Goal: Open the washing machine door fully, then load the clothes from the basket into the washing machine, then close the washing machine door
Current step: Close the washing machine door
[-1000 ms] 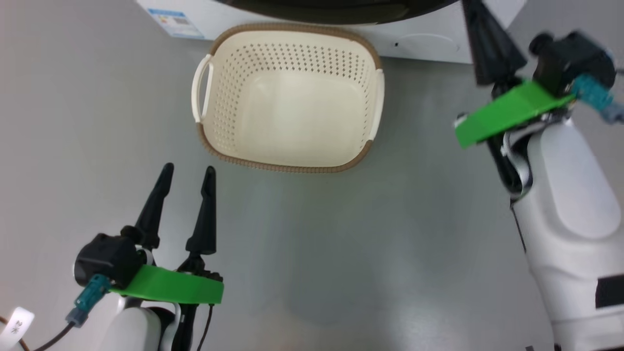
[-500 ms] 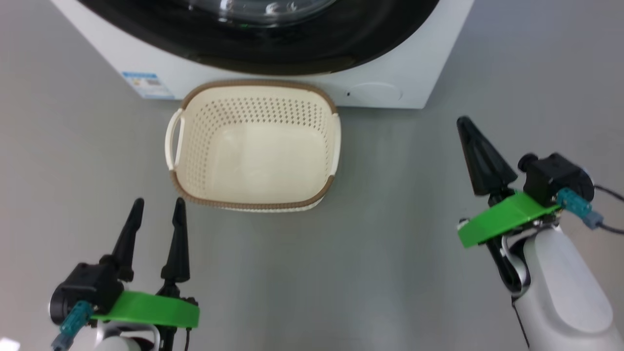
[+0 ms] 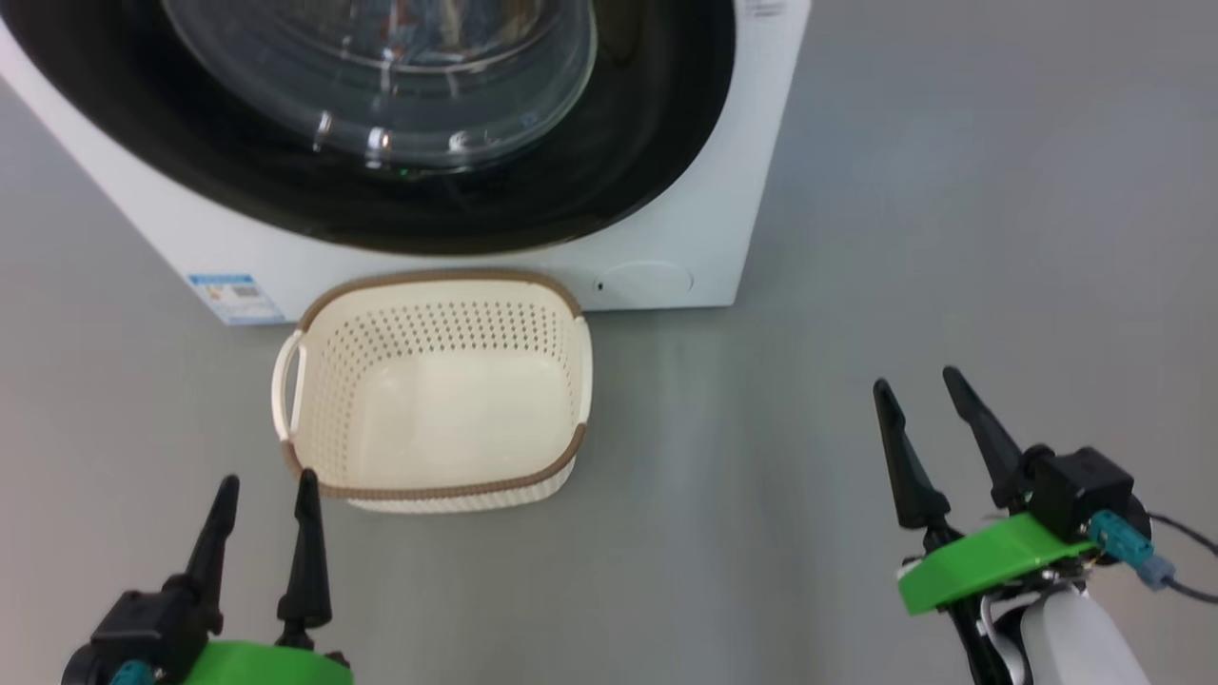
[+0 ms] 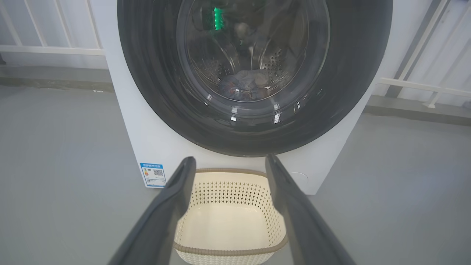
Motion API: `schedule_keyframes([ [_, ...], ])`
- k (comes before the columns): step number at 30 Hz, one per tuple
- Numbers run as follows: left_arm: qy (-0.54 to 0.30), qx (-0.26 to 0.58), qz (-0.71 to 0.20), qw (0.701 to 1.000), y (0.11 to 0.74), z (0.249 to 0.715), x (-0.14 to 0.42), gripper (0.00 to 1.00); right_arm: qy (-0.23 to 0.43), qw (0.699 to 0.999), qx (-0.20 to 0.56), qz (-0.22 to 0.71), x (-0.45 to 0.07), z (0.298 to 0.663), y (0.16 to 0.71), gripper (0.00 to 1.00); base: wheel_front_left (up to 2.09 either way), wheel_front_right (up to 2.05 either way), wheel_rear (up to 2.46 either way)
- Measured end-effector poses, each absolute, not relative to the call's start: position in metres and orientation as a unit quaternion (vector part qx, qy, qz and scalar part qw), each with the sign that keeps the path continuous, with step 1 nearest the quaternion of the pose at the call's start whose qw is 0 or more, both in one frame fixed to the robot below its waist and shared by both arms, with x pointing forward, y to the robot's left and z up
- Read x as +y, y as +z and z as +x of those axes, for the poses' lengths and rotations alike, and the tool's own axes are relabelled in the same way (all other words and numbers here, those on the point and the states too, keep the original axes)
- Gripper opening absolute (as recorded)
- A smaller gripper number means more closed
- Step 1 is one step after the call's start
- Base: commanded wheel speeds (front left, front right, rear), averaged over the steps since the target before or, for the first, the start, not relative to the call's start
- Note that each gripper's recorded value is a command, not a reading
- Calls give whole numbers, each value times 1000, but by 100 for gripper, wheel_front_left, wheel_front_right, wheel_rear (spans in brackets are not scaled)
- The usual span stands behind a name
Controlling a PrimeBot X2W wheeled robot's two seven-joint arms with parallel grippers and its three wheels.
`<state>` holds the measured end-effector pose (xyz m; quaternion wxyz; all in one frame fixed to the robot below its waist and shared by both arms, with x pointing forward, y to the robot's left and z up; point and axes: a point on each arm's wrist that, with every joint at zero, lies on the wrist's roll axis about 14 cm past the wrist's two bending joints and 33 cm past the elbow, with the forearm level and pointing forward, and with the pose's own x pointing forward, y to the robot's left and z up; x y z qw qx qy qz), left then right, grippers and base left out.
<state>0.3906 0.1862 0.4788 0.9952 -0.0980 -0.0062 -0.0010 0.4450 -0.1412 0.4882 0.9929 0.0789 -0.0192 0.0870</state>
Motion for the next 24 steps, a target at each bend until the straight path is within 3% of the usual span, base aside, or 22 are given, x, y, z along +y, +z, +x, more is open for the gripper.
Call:
schedule_keyframes([
  [14,-19,-27,-88,996,496,368,176,100,39,996,-31,73,-175,386,501,100,0,0,0],
  [24,-20,-29,-86,996,499,354,174,100,21,996,-37,79,-185,366,504,100,0,0,0],
])
